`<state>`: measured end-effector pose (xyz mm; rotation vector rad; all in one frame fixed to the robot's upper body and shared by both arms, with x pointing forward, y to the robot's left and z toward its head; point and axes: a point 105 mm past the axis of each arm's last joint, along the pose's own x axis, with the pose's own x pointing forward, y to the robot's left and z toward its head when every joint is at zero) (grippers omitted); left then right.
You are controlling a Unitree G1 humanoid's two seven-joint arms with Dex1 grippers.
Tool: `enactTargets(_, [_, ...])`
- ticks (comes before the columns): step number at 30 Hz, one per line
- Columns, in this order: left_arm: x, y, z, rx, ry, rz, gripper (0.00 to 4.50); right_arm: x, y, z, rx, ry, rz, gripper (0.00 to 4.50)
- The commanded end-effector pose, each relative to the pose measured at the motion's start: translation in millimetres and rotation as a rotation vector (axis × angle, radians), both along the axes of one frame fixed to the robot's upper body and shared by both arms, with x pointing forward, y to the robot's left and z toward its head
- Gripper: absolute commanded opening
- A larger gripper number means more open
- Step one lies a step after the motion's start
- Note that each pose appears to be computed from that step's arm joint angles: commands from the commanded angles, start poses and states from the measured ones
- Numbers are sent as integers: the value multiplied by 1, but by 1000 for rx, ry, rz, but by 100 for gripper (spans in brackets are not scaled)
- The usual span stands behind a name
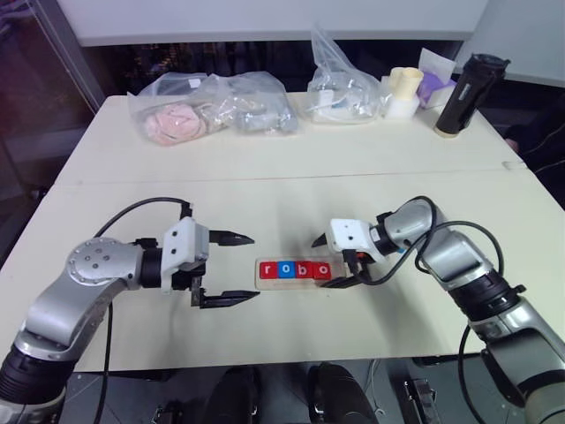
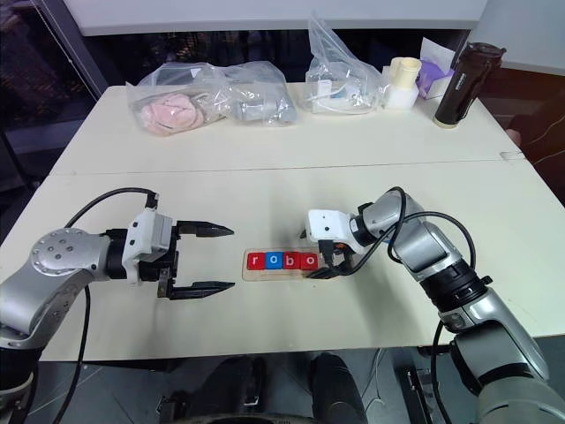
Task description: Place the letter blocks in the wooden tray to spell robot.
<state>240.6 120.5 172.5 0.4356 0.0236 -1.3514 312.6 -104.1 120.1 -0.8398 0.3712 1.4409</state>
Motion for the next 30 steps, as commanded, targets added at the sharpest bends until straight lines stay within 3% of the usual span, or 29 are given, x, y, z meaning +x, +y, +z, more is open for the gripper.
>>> enactTargets(1, [-3, -4, 8, -9, -36, -27, 450, 4, 3, 21, 51, -68, -4, 448])
enactTargets(17, [-2, -5, 10, -6, -33, -35, 450, 10, -10, 2, 20, -64, -61, 448])
enactTargets(24, [-2, -4, 10, -5, -32, -33, 450, 14, -7, 8, 38, -78, -62, 448])
enactTargets(30, [-2, -4, 10, -5, -31, -32, 450, -1, -8, 30, 75, -23, -53, 448])
